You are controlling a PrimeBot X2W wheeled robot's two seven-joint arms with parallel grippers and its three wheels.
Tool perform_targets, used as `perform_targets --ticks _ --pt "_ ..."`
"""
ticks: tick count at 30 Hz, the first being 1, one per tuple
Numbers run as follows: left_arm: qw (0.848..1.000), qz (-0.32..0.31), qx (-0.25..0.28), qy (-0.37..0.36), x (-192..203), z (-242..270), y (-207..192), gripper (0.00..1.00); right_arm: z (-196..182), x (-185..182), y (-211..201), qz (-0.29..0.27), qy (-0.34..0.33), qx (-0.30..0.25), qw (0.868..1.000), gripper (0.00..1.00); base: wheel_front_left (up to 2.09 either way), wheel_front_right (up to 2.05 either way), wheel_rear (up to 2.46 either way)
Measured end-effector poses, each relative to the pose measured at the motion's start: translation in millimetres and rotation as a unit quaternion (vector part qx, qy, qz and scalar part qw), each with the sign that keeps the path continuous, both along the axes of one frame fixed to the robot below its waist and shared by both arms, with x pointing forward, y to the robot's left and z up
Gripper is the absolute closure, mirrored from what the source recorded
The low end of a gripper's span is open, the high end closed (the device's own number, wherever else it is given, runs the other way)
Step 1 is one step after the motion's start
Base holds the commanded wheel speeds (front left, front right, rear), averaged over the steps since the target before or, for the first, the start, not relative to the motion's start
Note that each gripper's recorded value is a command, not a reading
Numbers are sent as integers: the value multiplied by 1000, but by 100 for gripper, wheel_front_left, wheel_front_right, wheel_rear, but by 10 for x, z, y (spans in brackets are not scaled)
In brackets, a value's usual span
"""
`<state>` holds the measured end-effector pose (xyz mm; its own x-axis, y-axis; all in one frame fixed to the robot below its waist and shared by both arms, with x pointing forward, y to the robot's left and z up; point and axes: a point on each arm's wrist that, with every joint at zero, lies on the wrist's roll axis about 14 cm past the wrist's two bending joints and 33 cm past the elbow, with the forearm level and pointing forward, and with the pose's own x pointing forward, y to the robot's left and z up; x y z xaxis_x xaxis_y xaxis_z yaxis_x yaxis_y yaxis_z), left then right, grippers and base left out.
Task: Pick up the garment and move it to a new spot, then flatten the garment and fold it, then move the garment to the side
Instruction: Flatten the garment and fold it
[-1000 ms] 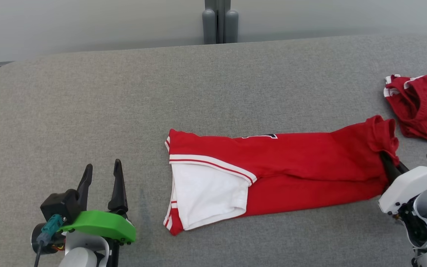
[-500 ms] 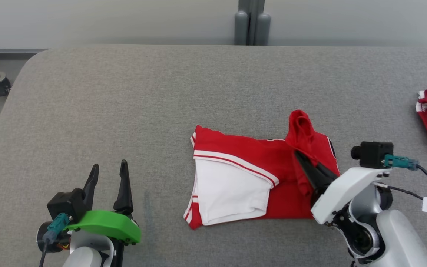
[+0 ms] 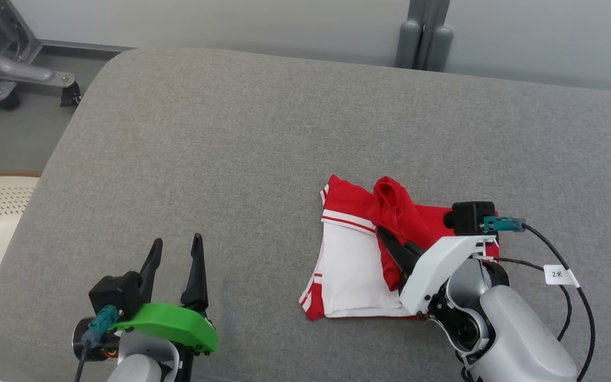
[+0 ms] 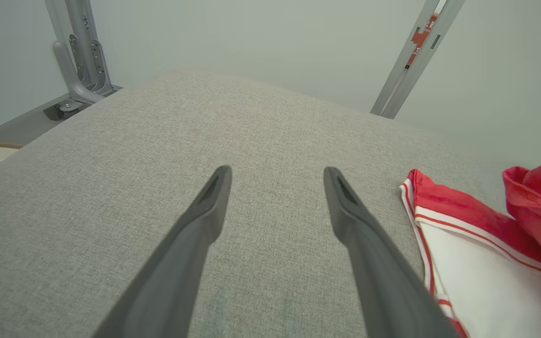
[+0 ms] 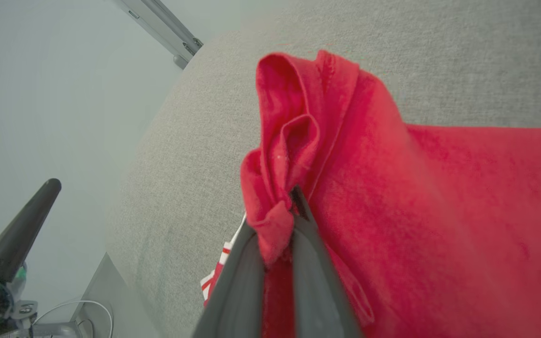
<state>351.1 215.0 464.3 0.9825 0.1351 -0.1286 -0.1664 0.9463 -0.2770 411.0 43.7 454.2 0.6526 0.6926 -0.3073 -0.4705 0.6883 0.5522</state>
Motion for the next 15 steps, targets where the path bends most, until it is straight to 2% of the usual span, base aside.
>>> perform_targets --ticks 2,3,4,5,6,11,15 --pt "1000 6 0 1 -27 -5 31 0 -51 -18 69 10 7 -4 1000 100 0 0 0" --pt "1000 8 1 1 -40 -9 45 0 -77 -22 92 13 9 -7 1000 80 0 0 0" --pt "1000 10 1 1 -48 -10 54 0 -81 -35 128 18 10 -7 1000 64 0 0 0" --pt "1000 11 1 1 -54 -11 61 0 -64 -50 180 25 11 -1 1000 35 0 0 0" --pt "1000 12 1 2 -56 -13 60 0 -43 -72 239 34 11 4 999 1 0 0 0" --pt "1000 5 0 1 -33 -23 20 0 76 -117 372 45 -3 29 999 0 0 0 0" --pt "1000 -9 -4 0 9 -24 -76 0 198 8 241 15 -39 40 998 0 0 0 0"
